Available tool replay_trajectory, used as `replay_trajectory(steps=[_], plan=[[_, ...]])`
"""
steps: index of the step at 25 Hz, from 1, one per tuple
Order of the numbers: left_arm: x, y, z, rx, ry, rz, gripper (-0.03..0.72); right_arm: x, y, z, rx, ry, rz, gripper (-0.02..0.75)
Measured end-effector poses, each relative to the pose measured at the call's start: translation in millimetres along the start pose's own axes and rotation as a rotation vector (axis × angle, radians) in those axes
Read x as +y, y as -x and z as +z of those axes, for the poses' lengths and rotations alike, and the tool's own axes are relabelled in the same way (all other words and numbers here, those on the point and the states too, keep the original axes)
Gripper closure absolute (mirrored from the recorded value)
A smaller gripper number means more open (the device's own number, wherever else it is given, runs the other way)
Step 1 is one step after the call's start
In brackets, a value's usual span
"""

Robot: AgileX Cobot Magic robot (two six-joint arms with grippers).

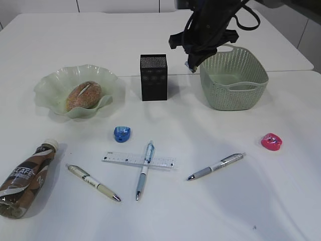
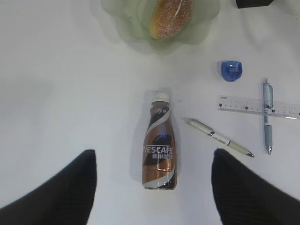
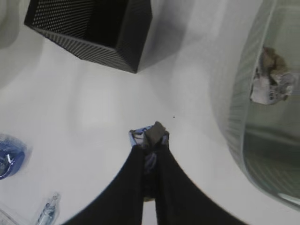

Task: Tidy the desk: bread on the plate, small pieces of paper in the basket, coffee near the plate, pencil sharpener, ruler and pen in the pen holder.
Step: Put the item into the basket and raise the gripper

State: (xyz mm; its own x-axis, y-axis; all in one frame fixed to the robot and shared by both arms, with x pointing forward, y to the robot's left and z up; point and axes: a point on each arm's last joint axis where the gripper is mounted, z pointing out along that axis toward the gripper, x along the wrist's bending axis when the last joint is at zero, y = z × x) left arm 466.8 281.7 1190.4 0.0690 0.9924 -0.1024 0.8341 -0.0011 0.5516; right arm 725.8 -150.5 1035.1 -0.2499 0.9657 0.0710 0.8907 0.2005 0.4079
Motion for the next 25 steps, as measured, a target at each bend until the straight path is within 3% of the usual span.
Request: replay_trajectory(steps=[7, 8, 14, 25], plan=[[0, 0.0, 0, 0.000, 0.000, 0.000, 0.151, 1, 34, -3, -0.060, -0.001, 0.053, 0.694], [0, 0.0, 0, 0.000, 0.000, 0.000, 0.151, 0, 55, -4, -0.081, 0.000, 0.097, 0.694], [0, 0.5, 0, -0.006, 0.000, -0.008, 0.151, -3, 102, -10, -0.130, 0.004, 0.186, 0.694], [0, 3.7, 0, -0.040, -0.001, -0.024, 0.151, -4, 115, -12, -0.167, 0.004, 0.196, 0.694]])
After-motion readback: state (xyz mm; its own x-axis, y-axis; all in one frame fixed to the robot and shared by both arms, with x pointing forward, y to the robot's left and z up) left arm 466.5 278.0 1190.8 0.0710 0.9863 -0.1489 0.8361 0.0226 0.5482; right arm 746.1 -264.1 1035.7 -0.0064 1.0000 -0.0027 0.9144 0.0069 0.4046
